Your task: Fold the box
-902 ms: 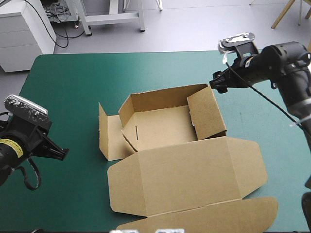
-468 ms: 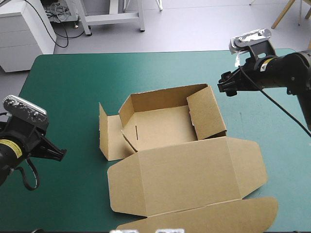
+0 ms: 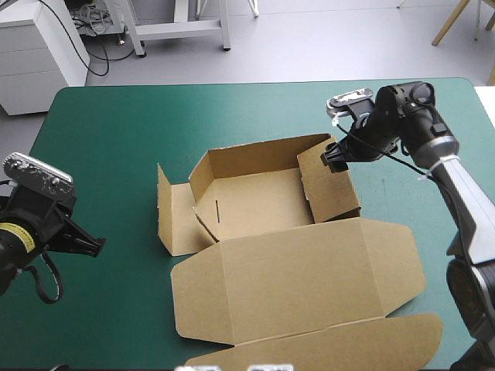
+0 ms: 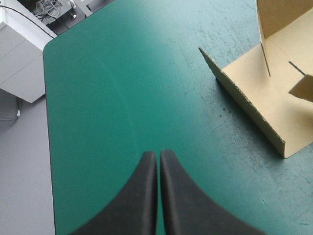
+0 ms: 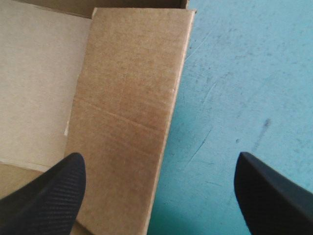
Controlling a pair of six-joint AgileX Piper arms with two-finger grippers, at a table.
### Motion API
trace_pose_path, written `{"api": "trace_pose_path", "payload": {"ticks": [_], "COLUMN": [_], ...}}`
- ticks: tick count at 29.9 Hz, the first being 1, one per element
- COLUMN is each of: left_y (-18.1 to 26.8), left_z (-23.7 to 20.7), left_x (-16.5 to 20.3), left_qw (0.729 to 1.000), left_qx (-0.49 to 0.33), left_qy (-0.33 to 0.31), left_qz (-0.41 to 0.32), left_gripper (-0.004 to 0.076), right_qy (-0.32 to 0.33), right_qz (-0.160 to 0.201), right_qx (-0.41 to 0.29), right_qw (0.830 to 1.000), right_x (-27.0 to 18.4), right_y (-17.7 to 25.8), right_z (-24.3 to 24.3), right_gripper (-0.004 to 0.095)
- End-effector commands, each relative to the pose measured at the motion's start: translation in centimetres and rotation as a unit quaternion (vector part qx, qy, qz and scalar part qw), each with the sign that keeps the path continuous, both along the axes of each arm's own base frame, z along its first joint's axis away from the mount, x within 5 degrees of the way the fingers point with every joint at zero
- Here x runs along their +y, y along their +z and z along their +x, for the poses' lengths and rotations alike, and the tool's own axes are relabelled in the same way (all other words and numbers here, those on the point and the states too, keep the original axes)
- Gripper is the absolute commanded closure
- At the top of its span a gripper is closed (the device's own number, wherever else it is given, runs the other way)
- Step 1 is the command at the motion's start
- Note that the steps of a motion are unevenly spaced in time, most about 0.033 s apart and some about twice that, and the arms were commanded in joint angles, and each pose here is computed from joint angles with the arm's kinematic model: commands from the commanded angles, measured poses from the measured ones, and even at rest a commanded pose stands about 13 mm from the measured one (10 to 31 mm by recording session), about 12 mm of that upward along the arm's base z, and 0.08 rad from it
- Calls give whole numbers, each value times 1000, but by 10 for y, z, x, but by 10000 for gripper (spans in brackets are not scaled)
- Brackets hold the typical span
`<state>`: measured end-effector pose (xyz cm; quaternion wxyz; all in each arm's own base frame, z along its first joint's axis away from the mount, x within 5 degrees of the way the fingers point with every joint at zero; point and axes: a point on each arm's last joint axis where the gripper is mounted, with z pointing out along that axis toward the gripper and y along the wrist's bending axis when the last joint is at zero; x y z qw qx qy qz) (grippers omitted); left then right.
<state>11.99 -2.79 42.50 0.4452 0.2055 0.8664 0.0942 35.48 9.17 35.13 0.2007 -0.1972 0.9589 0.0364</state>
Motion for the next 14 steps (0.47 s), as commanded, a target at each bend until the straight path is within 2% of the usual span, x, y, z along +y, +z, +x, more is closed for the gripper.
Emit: {"api": "trace_pose_path", "payload": {"ticks": [1, 9, 11, 14], "left_y": [12, 12, 12, 12], "left_z": [-1, -1, -1, -1], "left_x": [2, 2, 2, 2], "left_qw": [999, 999, 999, 999], "left_qx": [-40, -39, -39, -39], "left_qy": [1, 4, 4, 4], "left_qz": [-10, -15, -15, -15], "left_gripper": [719, 719, 719, 719], "right_qy": [2, 2, 2, 1], "right_qz": [6, 11, 13, 15], "right_qx": [-10, 49, 56, 59], "right_qw": [1000, 999, 998, 998], "right_x": [1, 10, 11, 12], "right_y": [-4, -47, -52, -54], "right_z": [10, 32, 34, 34], "right_gripper": [194, 347, 429, 618]}}
